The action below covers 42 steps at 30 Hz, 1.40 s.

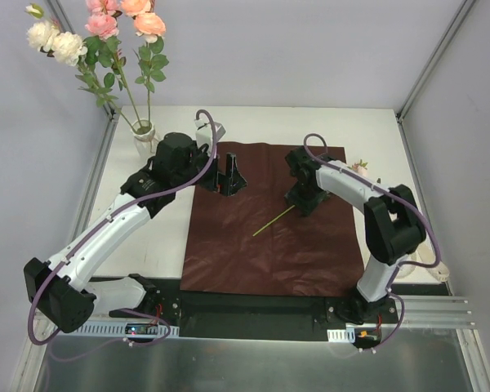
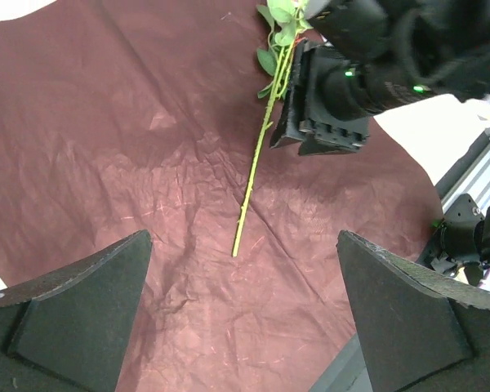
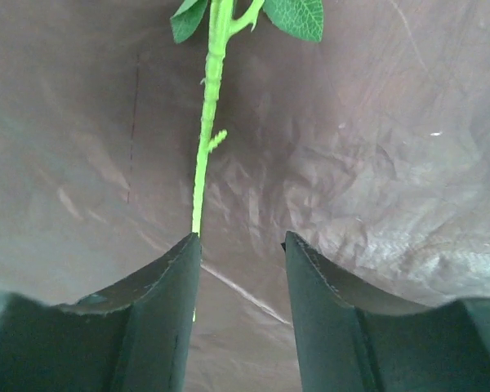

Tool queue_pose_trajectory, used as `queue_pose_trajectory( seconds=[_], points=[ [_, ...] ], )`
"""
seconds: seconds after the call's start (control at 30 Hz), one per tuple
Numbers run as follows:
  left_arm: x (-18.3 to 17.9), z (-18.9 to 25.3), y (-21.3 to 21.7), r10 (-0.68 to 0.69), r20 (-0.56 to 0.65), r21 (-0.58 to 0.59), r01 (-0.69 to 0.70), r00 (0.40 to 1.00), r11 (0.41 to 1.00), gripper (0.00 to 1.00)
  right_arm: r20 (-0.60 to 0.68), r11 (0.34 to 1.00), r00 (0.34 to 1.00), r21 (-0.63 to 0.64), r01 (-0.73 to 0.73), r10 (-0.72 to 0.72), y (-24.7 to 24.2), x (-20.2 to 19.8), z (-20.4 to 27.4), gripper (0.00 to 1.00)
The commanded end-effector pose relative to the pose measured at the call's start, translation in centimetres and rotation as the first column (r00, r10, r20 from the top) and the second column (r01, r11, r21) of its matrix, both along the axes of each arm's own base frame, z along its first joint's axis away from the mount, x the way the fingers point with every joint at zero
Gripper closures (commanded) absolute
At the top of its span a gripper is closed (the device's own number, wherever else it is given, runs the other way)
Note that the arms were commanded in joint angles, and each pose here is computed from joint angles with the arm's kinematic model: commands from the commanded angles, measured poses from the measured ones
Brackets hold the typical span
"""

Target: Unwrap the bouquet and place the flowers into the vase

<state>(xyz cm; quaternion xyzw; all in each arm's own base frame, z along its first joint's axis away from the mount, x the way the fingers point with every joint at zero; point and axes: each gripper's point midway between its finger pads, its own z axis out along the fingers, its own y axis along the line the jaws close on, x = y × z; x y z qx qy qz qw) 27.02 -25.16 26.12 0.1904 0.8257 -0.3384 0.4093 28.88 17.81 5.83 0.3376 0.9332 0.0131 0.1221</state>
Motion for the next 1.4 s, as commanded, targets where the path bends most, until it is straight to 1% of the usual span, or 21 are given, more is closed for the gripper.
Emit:
queue_pose_trajectory(
  seconds=[0.0,0.07,0.17,0.3,0.5,0.63,0.7,0.73,0.8,0.83,0.93,1.1,1.17,1.2,1.23,1.27,1.3,1.33,1.37],
  points=[
    [-1.0,2.4,-0.3,-0.055,0.120,-0.008,0.056,0.991,0.998,0.04,-0.115,0.985,0.980,0.029,0.169,-0.164,0.7,0.3,-1.1,0.54],
    [-1.5,2.2,-0.8,-0.074,0.117,0.000,0.075,0.990,0.997,0.03,-0.133,0.981,0.973,0.023,0.193,-0.188,0.8,0.9,-2.0,0.58],
    [-2.1,1.8,-1.5,-0.107,0.110,0.007,0.107,0.988,0.994,0.03,-0.140,0.974,0.965,0.018,0.227,-0.223,0.9,1.6,-2.8,0.60],
    [-2.3,1.5,-1.8,-0.122,0.088,0.007,0.122,0.989,0.993,0.03,-0.129,0.970,0.962,0.008,0.244,-0.241,0.8,2.2,-3.3,0.60],
    [-2.4,1.6,-1.8,-0.122,0.090,0.006,0.122,0.988,0.993,0.03,-0.139,0.964,0.955,0.003,0.266,-0.263,0.5,2.3,-3.8,0.62],
    [-2.2,1.4,-1.7,-0.116,0.091,0.013,0.115,0.989,0.993,0.02,-0.164,0.960,0.948,0.022,0.280,-0.273,0.7,2.5,-4.4,0.76],
    [-2.2,1.2,-1.7,-0.112,0.090,0.017,0.111,0.990,0.994,0.02,-0.169,0.956,0.944,0.031,0.293,-0.284,0.8,2.5,-4.5,0.80],
    [-2.1,1.2,-1.7,-0.115,0.091,0.019,0.114,0.989,0.993,0.02,-0.169,0.954,0.943,0.047,0.297,-0.285,1.0,2.5,-4.4,0.87],
    [-2.1,1.0,-1.7,-0.116,0.088,0.025,0.114,0.989,0.993,0.02,-0.164,0.951,0.943,0.059,0.302,-0.289,1.2,2.6,-4.2,0.90],
    [-2.1,0.9,-1.7,-0.116,0.088,0.026,0.114,0.989,0.993,0.02,-0.151,0.948,0.943,0.074,0.308,-0.295,1.2,2.8,-3.7,0.94],
    [-1.9,0.5,-1.8,-0.118,0.078,0.033,0.115,0.990,0.993,0.02,-0.110,0.945,0.945,0.087,0.317,-0.307,0.8,3.1,-2.4,0.99],
    [-1.6,-0.5,-1.9,-0.116,0.058,0.053,0.113,0.992,0.992,0.01,-0.035,0.952,0.958,0.105,0.288,-0.286,0.1,3.4,-0.3,0.99],
    [-1.5,-0.6,-1.9,-0.114,0.057,0.057,0.111,0.992,0.992,0.01,0.035,0.956,0.963,0.137,0.258,-0.265,0.0,4.0,1.1,1.00],
    [-1.4,-0.8,-1.9,-0.114,0.054,0.062,0.111,0.992,0.992,0.01,0.049,0.966,0.972,0.134,0.221,-0.229,-0.3,3.5,0.9,1.00],
    [-1.4,-0.9,-1.9,-0.113,0.054,0.064,0.110,0.992,0.992,0.01,0.140,0.964,0.967,0.190,0.184,-0.212,0.2,4.7,2.4,1.00],
    [-1.3,-1.0,-1.8,-0.110,0.052,0.067,0.106,0.993,0.992,0.01,0.178,0.967,0.965,0.202,0.157,-0.194,0.2,4.7,2.8,1.00],
    [-1.2,-1.1,-1.8,-0.109,0.050,0.071,0.105,0.993,0.992,0.01,0.196,0.977,0.969,0.180,0.116,-0.151,-0.4,4.0,2.3,1.00],
    [-1.2,-1.1,-1.8,-0.108,0.050,0.072,0.104,0.993,0.992,0.01,0.274,0.977,0.951,0.191,0.092,-0.142,-0.7,4.7,3.9,1.00],
    [-1.2,-1.2,-1.8,-0.107,0.048,0.074,0.103,0.993,0.992,0.01,0.295,0.983,0.948,0.169,0.071,-0.119,-1.1,4.6,4.3,1.00]
  ],
)
